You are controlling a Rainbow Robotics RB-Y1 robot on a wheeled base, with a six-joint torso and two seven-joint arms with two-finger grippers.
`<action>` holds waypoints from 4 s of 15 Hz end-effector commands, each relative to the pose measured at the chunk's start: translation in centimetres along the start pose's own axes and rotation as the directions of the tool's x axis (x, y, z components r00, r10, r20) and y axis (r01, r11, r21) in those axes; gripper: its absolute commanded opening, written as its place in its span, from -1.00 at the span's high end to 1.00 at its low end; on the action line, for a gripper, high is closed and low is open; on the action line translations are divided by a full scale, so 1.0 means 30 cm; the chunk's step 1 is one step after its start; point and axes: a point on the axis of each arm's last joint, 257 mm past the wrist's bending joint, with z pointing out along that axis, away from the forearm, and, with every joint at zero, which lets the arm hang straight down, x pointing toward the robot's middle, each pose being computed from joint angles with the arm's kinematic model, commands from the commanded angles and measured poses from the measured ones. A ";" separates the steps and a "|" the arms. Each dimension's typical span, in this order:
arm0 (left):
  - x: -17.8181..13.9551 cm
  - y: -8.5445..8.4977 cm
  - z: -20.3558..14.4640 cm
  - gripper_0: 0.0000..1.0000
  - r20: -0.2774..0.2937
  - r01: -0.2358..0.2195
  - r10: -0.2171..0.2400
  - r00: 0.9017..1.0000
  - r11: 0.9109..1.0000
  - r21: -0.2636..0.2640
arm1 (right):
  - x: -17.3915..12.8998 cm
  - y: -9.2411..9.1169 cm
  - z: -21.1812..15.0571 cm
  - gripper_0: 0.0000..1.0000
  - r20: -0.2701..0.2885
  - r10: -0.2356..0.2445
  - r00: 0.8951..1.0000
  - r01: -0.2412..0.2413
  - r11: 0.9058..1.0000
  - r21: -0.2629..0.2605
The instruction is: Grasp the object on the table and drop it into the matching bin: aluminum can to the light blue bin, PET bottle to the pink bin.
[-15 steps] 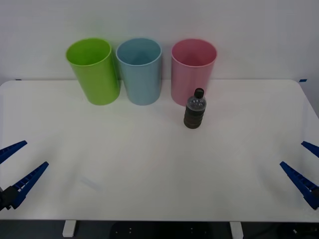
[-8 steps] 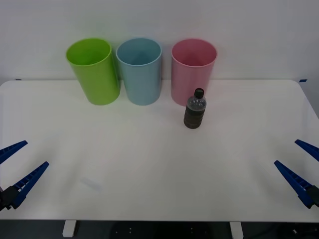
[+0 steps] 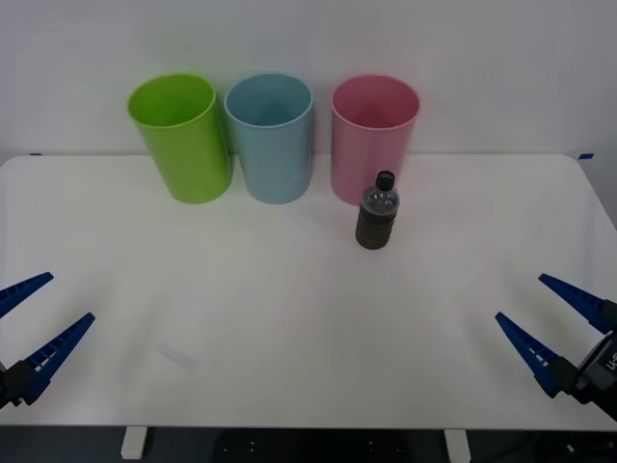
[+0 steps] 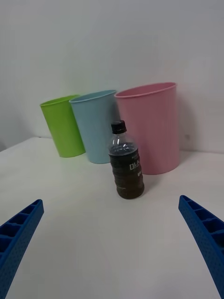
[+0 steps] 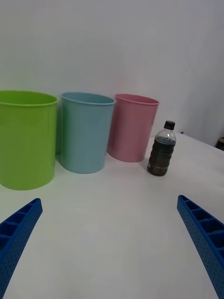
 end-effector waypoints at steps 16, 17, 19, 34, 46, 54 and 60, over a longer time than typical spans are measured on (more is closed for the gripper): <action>0.000 0.000 0.000 -1.00 0.000 0.000 0.000 1.000 1.000 0.000 | 0.177 -0.050 0.355 -1.00 -0.043 -0.083 0.996 0.089 0.979 0.185; 0.000 0.000 0.000 -1.00 0.000 0.000 0.000 1.000 1.000 0.000 | 0.176 -0.052 0.373 -1.00 -0.036 -0.081 0.996 0.087 0.978 0.189; 0.000 0.000 0.000 -1.00 0.000 0.000 0.000 1.000 1.000 0.000 | 0.178 -0.054 0.412 -1.00 -0.025 -0.074 0.997 0.077 0.977 0.200; 0.000 0.000 0.000 -1.00 0.000 0.000 0.000 1.000 1.000 0.000 | 0.274 -0.085 0.704 -1.00 -0.058 -0.070 0.996 0.081 0.976 0.202; 0.000 0.000 0.000 -1.00 0.000 0.000 0.000 1.000 1.000 0.000 | 0.312 -0.114 0.946 -1.00 -0.129 -0.068 0.989 0.091 0.979 0.181; 0.000 0.000 0.000 -1.00 0.000 0.000 0.000 1.000 1.000 0.000 | 0.319 -0.095 1.009 -1.00 -0.154 -0.067 0.986 0.096 0.978 0.184; 0.000 0.000 0.000 -1.00 0.000 0.000 0.000 1.000 1.000 0.000 | 0.315 -0.099 1.007 1.00 -0.147 -0.058 0.987 0.086 0.978 0.190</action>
